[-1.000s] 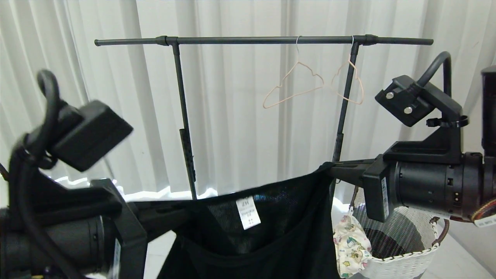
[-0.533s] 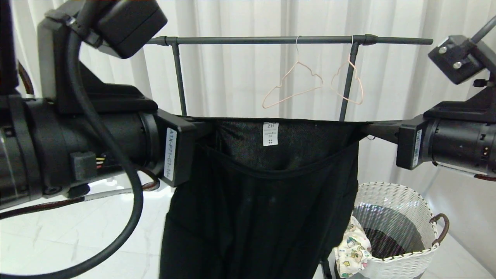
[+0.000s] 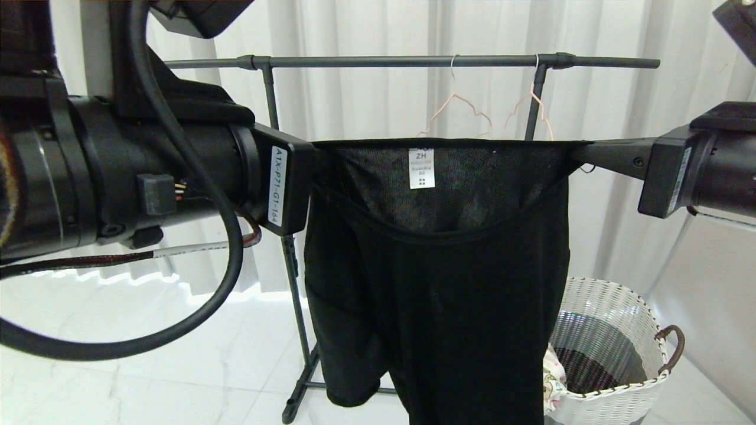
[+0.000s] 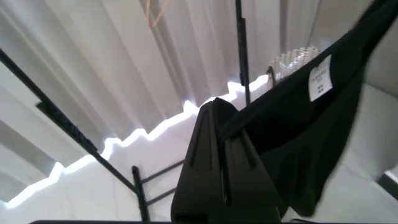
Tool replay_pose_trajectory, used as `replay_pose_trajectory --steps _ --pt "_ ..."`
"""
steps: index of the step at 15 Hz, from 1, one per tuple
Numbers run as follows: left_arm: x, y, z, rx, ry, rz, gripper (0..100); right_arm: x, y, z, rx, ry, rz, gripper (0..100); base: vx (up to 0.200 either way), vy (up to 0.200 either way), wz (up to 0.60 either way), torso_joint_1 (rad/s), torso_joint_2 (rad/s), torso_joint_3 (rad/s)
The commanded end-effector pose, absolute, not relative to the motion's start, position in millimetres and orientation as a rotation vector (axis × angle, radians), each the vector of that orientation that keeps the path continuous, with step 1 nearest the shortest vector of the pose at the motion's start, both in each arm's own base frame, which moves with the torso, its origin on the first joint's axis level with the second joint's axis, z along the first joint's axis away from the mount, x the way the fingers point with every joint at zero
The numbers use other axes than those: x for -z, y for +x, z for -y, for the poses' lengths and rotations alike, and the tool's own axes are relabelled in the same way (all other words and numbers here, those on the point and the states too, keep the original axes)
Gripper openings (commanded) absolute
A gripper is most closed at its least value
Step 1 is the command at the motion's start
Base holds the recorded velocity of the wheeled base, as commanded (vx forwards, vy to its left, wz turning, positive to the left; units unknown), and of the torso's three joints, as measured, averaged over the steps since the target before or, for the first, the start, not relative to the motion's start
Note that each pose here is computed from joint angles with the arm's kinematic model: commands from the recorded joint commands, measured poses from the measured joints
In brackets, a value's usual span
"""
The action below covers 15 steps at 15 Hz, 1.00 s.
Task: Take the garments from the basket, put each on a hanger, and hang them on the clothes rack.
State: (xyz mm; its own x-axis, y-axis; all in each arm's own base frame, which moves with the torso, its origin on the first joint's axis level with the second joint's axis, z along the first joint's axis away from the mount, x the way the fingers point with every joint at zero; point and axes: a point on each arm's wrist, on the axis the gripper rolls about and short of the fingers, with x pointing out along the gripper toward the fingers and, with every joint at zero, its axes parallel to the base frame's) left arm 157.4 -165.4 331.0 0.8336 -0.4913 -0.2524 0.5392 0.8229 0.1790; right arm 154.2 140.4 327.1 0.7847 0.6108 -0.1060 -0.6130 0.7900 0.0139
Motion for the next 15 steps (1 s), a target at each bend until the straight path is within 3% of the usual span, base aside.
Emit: replay_pose_trajectory --steps 1,8,15 --pt "-333 163 161 0.543 0.251 -0.195 0 -328 153 -139 -0.659 -0.02 -0.103 0 0.0 0.0 0.0 0.0 0.0 0.0" --pt "-333 162 161 0.572 0.245 -0.193 0 -325 147 -133 -0.664 -0.036 -0.148 0 0.0 0.0 0.0 0.0 0.0 0.0" --pt "-328 196 199 0.659 0.237 -0.118 0 -325 93 -105 -0.942 -0.064 -0.248 0 0.0 0.0 0.0 0.0 0.0 0.0"
